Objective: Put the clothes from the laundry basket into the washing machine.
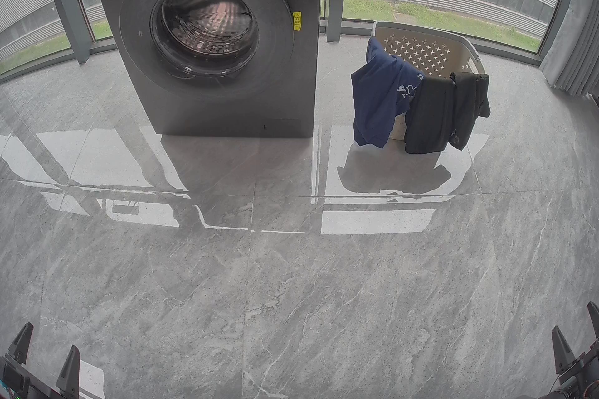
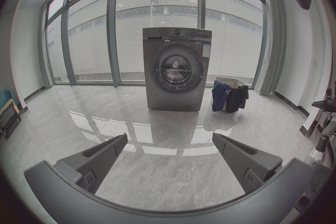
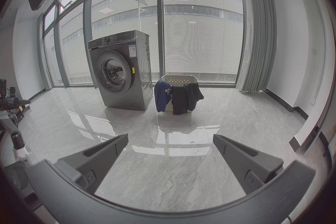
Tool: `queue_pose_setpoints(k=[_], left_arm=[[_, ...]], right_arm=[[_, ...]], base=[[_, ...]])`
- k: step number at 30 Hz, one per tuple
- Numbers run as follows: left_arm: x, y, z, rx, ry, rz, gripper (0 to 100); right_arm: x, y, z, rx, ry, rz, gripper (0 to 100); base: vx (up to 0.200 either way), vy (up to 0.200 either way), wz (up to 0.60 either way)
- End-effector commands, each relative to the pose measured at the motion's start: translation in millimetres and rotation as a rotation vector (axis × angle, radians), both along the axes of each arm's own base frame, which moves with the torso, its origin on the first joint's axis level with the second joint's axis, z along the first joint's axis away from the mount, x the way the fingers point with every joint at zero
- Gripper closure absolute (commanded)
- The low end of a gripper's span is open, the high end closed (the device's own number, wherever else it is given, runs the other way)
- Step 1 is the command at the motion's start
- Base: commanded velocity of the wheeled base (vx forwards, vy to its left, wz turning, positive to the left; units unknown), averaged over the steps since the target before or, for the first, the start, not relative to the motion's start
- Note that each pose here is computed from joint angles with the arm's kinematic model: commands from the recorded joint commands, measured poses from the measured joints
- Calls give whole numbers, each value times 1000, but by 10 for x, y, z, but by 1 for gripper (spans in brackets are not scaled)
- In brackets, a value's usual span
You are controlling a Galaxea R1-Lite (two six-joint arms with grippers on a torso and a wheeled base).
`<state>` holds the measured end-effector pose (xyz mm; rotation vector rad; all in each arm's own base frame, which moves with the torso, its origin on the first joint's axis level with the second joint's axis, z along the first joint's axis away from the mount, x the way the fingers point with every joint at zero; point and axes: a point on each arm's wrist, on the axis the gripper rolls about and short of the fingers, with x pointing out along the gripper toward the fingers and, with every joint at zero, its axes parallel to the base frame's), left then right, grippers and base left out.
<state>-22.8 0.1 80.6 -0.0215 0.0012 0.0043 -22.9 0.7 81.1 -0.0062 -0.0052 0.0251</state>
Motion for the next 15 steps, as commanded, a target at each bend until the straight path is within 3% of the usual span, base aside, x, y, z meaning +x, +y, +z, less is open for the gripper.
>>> queue_pose_setpoints(k=[1,8,15], left_arm=[[5,0,-42,-2,8,0,0],[5,0,-42,-2,8,-3,0],[5,0,-42,-5,8,-3,0]], right_arm=[[3,0,-51,-1,4,-4,0],[4,0,-52,2,7,-7,0],[4,0,-52,2,7,-7,0]], base=[[0,0,0],[0,0,0],[200,0,0]])
